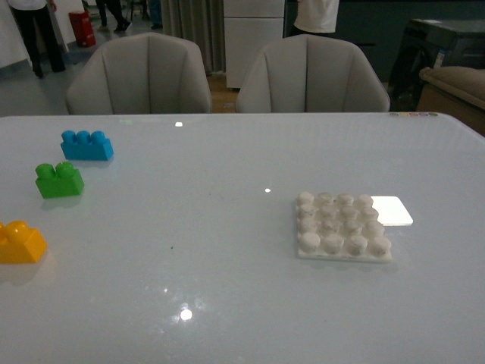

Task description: Insert yellow block into base center

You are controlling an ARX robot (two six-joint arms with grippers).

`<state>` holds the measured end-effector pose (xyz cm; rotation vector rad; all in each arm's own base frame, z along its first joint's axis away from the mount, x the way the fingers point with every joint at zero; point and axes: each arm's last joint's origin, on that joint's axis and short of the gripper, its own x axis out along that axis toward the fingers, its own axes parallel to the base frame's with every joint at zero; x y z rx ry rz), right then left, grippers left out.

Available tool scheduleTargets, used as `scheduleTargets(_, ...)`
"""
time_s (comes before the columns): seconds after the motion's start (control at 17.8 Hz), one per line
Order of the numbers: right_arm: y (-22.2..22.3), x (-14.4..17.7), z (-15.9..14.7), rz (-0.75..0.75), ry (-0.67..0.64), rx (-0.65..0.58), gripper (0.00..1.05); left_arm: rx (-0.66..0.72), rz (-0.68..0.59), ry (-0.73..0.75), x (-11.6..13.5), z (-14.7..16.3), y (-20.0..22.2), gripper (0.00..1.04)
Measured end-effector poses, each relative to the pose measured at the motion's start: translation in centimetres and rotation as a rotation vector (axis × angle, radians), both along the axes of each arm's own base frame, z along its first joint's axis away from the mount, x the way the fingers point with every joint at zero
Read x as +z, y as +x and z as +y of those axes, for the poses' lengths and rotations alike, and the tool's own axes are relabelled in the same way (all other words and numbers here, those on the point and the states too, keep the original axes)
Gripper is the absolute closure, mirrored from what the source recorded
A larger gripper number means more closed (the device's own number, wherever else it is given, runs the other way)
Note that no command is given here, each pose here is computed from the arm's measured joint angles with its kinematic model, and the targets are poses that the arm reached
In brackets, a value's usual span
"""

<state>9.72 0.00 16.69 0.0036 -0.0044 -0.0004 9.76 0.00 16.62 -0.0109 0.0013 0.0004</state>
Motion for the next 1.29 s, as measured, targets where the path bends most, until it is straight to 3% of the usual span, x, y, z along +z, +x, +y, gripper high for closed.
scheduleTargets(1.13,0.0,0.0,0.0,0.005,0.0,-0.003,0.06,0.0,0.0,0.0,0.0,0.0,0.0,0.07)
scheduleTargets(1.29,1.1,0.6,-0.7,0.037,0.084,-0.073,0.06,0.0,0.0,0.0,0.0,0.0,0.0,0.07)
